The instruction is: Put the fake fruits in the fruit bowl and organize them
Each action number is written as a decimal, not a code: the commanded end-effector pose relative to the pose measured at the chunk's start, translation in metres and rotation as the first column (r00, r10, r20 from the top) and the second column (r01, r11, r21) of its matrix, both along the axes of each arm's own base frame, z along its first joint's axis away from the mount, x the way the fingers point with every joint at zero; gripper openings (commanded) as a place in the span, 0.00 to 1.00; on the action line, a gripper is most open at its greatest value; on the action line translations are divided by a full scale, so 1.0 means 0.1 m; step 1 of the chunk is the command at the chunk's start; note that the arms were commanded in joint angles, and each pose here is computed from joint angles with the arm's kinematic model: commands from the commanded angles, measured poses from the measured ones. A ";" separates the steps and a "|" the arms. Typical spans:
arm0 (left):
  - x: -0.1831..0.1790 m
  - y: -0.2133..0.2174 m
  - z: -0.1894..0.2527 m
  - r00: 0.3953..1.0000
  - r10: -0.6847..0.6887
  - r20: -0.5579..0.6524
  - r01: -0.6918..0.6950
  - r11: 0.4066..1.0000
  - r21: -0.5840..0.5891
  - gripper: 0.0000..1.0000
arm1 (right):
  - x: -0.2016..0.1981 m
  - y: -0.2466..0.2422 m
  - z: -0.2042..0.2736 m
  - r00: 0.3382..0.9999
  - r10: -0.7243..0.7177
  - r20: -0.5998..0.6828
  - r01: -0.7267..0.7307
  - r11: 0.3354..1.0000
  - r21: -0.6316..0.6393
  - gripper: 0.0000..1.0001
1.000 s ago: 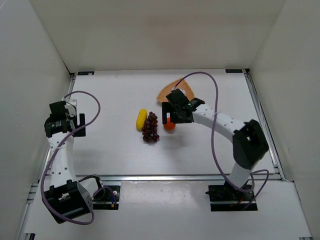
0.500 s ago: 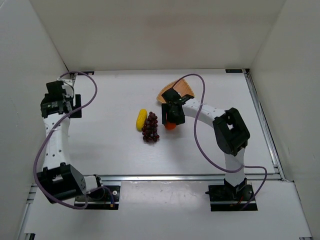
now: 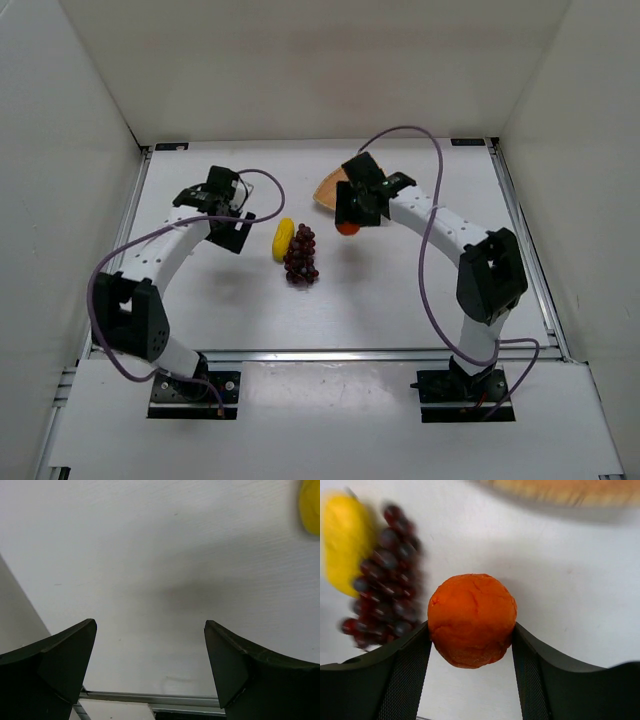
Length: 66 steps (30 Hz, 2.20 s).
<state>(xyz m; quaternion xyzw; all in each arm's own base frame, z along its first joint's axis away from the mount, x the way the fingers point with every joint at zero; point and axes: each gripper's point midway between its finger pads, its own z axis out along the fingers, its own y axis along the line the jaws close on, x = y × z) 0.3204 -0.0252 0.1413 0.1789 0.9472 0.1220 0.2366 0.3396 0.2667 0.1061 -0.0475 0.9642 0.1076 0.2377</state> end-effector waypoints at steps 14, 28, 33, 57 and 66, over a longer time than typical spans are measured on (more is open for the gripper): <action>0.54 -1.16 -0.54 0.964 -0.189 -0.187 0.169 0.978 -0.119 1.00 | 1.91 -0.24 0.12 0.952 -0.210 0.221 0.212 0.977 0.016 0.40; 0.61 -1.57 -0.80 0.926 -0.253 -0.280 0.180 0.948 -0.262 1.00 | 1.58 -0.40 0.45 0.957 -0.179 0.230 0.176 0.984 0.034 0.95; 0.59 -1.51 -1.02 0.914 -0.234 -0.332 0.165 0.960 -0.225 0.92 | 1.34 -0.50 0.57 0.954 -0.196 0.225 0.190 0.981 0.049 0.95; 1.65 -1.95 0.12 0.955 -0.235 0.180 0.251 0.965 -0.070 0.31 | 0.35 -1.23 0.92 0.915 -0.331 0.229 0.279 0.932 0.232 0.95; 2.37 -2.68 0.10 0.866 -0.335 0.370 0.384 0.921 -0.064 0.35 | 0.19 -1.63 0.65 0.904 -0.377 0.203 0.341 0.921 0.190 0.95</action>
